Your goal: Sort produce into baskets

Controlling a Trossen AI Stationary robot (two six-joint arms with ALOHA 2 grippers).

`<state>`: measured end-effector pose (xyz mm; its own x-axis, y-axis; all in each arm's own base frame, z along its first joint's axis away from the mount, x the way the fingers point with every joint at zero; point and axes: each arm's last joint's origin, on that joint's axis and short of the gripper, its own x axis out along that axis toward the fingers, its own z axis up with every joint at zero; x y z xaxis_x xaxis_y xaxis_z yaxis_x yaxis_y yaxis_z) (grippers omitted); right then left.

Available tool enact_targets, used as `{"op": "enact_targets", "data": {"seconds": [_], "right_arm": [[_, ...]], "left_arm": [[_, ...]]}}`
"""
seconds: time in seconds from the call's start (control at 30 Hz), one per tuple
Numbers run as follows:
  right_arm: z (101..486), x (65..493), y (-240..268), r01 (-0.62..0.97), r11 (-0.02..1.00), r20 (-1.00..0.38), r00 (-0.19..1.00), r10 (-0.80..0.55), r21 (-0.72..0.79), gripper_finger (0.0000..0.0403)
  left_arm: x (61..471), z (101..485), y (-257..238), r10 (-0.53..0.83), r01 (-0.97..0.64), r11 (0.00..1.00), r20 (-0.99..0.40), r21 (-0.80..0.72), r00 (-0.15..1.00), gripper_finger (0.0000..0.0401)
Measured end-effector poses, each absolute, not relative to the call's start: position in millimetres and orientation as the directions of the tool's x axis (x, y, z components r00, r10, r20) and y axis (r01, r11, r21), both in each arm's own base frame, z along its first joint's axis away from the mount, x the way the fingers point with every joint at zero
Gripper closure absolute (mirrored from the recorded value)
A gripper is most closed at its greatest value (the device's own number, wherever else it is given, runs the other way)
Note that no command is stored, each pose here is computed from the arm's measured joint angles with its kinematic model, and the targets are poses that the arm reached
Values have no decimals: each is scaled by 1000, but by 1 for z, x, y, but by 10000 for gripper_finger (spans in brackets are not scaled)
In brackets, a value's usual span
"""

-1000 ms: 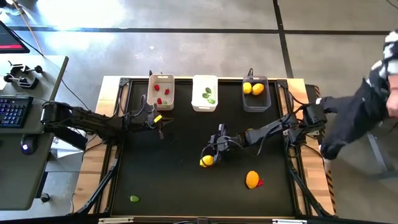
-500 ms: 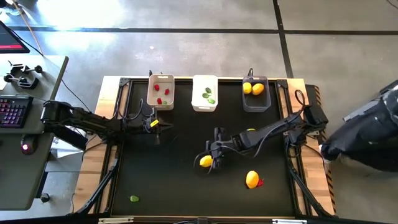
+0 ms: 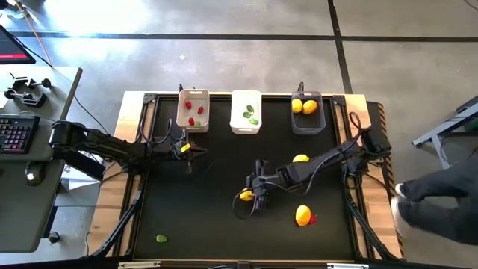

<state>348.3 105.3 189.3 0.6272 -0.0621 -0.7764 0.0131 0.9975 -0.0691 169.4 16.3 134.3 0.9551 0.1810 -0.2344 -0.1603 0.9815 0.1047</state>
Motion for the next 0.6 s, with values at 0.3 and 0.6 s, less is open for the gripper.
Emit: {"op": "enact_targets", "data": {"seconds": [0.3,0.6], "right_arm": [[186,351,105,-44,997,-781,625,-16,-56,82],[172,357,109,-120,992,-793,608,38,-45,84]], "left_arm": [[169,134,16,182,-161,981,-235,105,955,401],[169,134,16,182,-161,981,-241,106,953,401]]}}
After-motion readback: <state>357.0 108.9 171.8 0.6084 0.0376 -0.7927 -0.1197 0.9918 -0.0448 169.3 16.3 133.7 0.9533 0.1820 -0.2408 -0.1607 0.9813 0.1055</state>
